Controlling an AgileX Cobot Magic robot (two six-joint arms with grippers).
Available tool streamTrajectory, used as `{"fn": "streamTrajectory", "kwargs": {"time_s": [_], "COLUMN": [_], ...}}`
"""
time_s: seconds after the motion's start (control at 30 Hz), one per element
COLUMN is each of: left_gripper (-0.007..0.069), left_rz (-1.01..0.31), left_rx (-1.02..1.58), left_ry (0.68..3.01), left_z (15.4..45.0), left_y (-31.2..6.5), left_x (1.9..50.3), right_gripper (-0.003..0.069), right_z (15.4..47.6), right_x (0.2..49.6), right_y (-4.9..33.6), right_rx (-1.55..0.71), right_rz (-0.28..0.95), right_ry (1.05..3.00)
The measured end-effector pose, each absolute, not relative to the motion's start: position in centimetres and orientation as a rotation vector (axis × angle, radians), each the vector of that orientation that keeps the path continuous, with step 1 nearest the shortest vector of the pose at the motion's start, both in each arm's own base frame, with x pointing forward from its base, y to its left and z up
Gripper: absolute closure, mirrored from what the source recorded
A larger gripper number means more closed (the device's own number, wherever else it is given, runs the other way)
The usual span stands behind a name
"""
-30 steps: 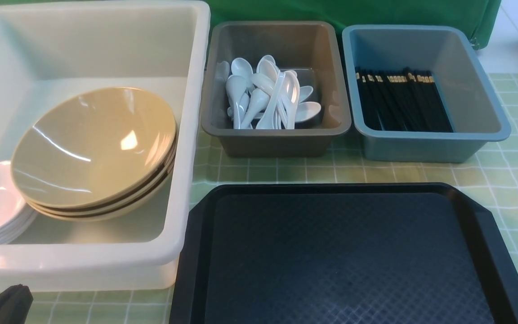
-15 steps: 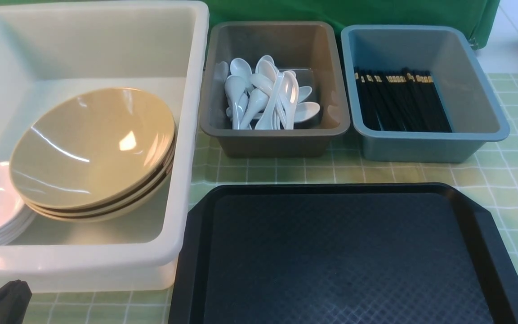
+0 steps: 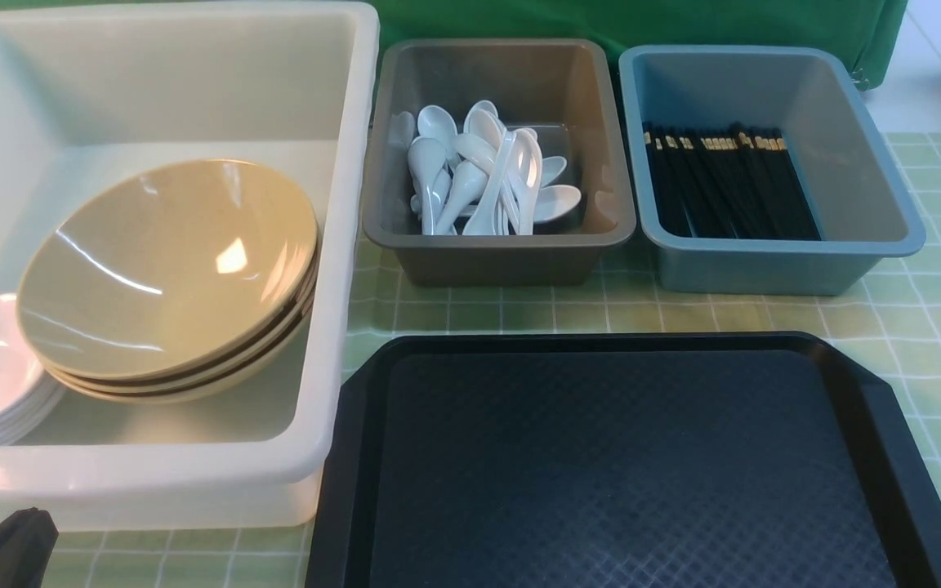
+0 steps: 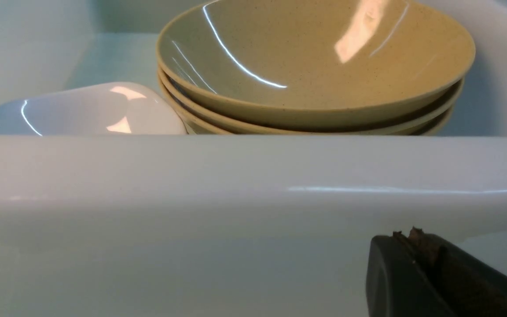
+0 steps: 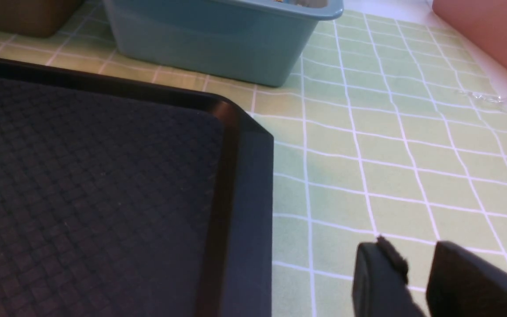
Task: On green table put chopsticks spoon bowls plates into blue grey white boxes.
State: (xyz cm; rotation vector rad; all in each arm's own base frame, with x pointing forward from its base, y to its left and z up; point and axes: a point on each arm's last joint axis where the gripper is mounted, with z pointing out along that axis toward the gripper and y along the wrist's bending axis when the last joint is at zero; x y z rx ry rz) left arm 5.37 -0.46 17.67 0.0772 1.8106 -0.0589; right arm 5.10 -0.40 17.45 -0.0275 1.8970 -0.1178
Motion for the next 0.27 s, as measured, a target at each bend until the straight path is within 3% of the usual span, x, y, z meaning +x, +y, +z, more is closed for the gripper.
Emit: {"fn": "streamTrajectory", "kwargs": {"time_s": [0.27], "left_gripper": [0.0627], "left_rz": [-0.059], "left_rx": [0.077], "left_ry": [1.81], "left_z": [17.68], "left_y": [-0.46], "left_x": [5.37], "right_gripper": [0.0467], "right_z": [17.45], "right_x": [5.1], "right_y": [-0.4], "right_rx": [-0.027], "right_rz": [-0.118], "right_ry": [1.897]}}
